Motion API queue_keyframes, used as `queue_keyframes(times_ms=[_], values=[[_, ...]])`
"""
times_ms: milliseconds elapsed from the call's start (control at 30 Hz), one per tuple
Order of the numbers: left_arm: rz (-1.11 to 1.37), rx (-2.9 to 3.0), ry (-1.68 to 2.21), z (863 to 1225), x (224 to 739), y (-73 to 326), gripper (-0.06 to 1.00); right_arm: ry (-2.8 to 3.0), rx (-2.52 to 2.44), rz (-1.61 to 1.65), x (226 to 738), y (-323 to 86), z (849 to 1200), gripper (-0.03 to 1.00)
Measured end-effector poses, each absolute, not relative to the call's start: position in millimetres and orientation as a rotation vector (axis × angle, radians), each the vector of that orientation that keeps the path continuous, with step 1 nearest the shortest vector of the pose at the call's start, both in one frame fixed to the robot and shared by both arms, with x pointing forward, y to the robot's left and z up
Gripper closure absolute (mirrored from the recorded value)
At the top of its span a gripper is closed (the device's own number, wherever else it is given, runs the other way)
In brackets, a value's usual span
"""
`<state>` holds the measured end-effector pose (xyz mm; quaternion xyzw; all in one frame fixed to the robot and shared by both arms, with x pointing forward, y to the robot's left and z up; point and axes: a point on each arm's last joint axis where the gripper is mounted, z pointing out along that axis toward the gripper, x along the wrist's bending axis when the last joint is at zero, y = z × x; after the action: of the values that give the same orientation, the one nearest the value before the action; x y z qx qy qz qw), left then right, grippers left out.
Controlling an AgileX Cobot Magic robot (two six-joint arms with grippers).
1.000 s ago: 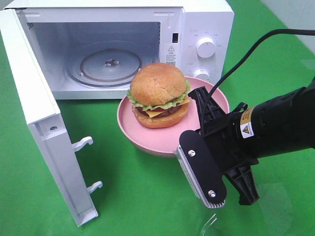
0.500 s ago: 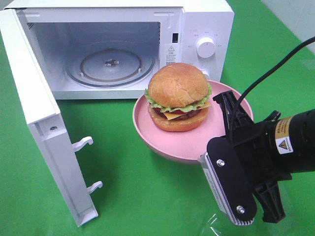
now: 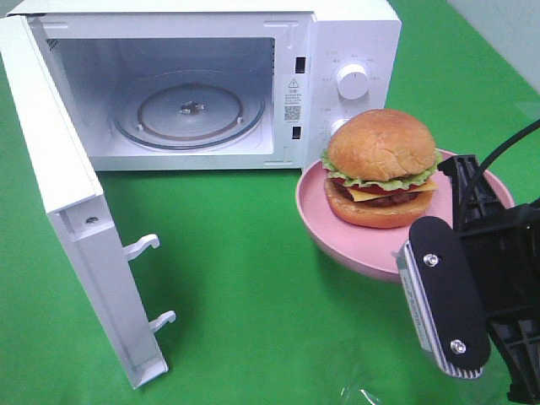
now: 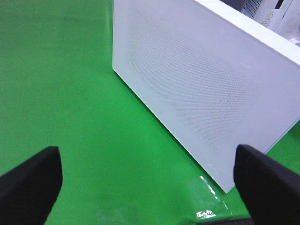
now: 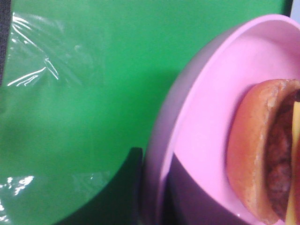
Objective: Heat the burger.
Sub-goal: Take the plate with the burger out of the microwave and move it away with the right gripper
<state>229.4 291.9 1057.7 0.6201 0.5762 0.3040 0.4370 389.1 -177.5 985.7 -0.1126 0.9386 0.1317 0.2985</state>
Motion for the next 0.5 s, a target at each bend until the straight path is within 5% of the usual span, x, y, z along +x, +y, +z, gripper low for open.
queue_keyframes(times_ms=[500], values=[[0.756,1.542,1.433,1057.7,229.4,291.9,0.04,2.587,0.065,0.231,385.9,-194.3,983.0,0.89]])
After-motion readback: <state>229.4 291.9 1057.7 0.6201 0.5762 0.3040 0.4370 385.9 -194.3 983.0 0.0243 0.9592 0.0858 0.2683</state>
